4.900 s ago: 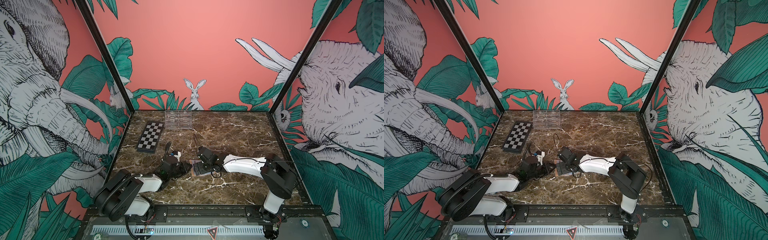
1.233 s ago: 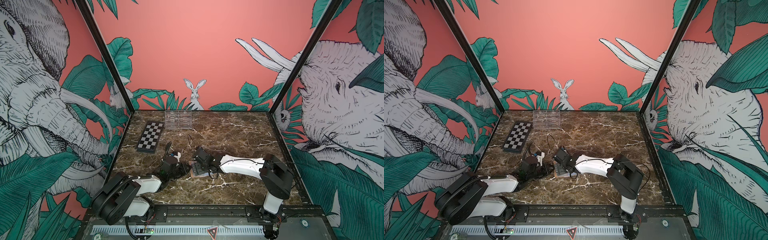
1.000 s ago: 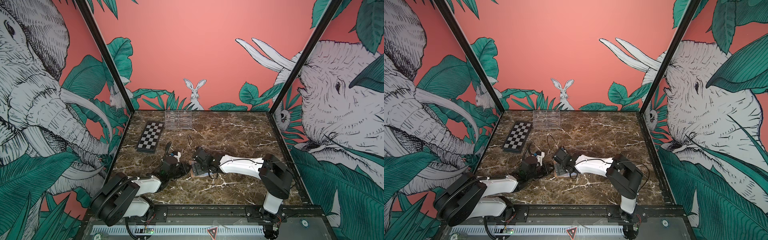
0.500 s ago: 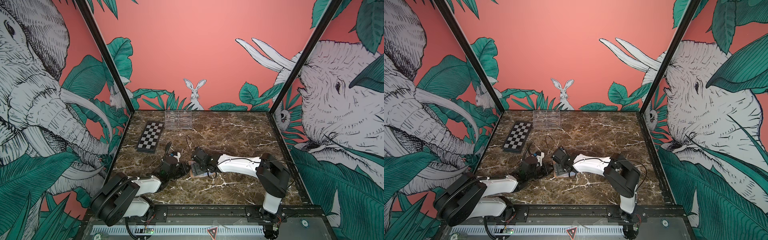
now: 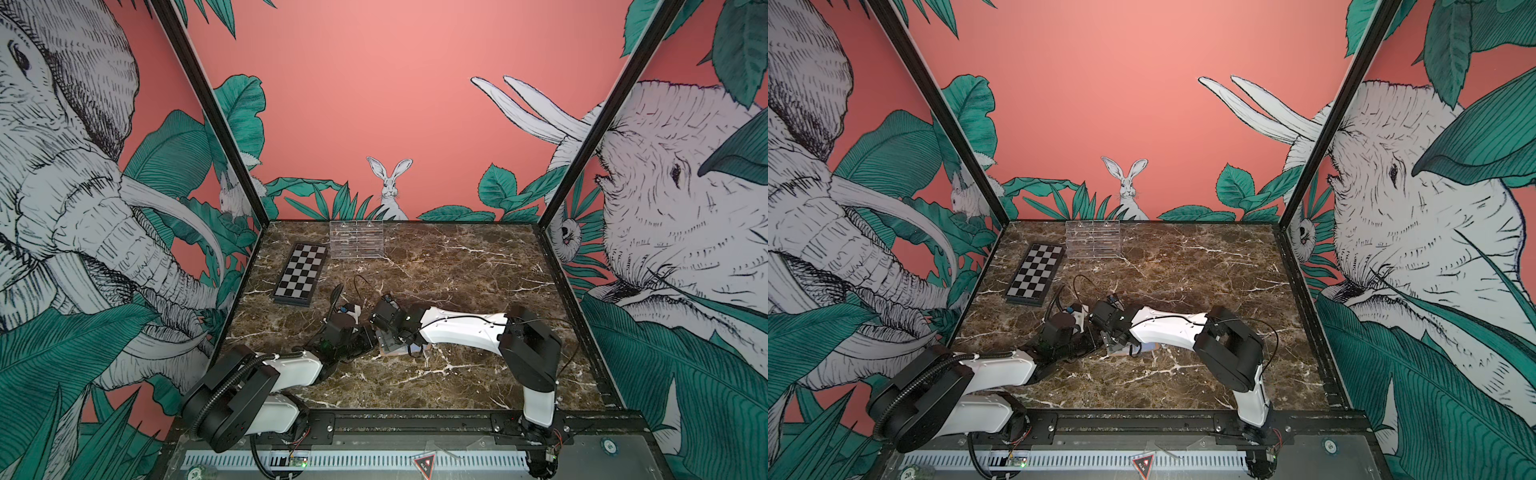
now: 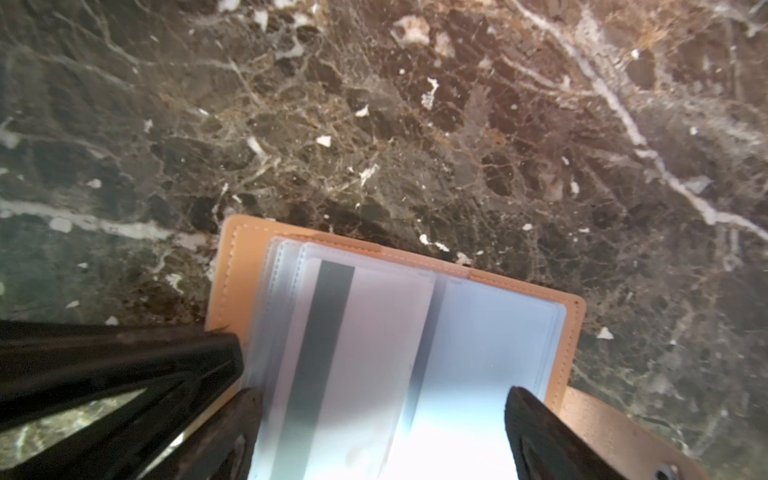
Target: Take the credit cards out of the card holder
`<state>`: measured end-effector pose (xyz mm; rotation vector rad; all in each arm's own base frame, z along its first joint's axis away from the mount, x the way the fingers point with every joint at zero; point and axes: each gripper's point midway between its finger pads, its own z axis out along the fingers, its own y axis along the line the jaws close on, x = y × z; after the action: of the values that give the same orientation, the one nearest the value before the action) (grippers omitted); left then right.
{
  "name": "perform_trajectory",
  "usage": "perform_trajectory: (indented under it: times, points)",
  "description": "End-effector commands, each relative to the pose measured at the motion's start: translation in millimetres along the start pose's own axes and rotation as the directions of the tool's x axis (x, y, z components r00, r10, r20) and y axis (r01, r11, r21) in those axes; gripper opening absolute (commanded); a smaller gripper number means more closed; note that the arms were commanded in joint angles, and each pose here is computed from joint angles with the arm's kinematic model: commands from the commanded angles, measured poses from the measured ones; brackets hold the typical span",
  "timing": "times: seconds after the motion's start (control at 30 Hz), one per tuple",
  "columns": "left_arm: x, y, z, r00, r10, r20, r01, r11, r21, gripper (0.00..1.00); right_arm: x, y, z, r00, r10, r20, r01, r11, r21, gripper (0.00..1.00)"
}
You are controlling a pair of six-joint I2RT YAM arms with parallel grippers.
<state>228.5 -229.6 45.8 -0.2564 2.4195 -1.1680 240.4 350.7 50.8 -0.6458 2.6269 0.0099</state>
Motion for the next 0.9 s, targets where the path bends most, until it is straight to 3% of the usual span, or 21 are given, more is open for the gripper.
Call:
perform_trajectory:
  times: [0.0,0.67,0.87]
  points:
    - [-4.4,-17.4,-2.9,0.999,0.033,0.015,-0.034,0.998,0.053,0.0,8.4,-17.7,0.5,0.998,-0.049,-0.027,0.052,0.991,0.124,0.9]
    - [-1.4,-7.9,2.9,0.998,0.062,-0.003,-0.062,0.998,0.016,0.0,-7.0,-53.5,-29.9,0.997,0.0,0.071,-0.013,0.982,0.186,0.91]
    - [-3.3,-9.4,8.4,0.996,0.093,-0.02,-0.093,0.996,0.002,0.0,12.6,-84.1,-28.4,0.998,0.041,0.045,-0.05,0.974,0.222,0.91]
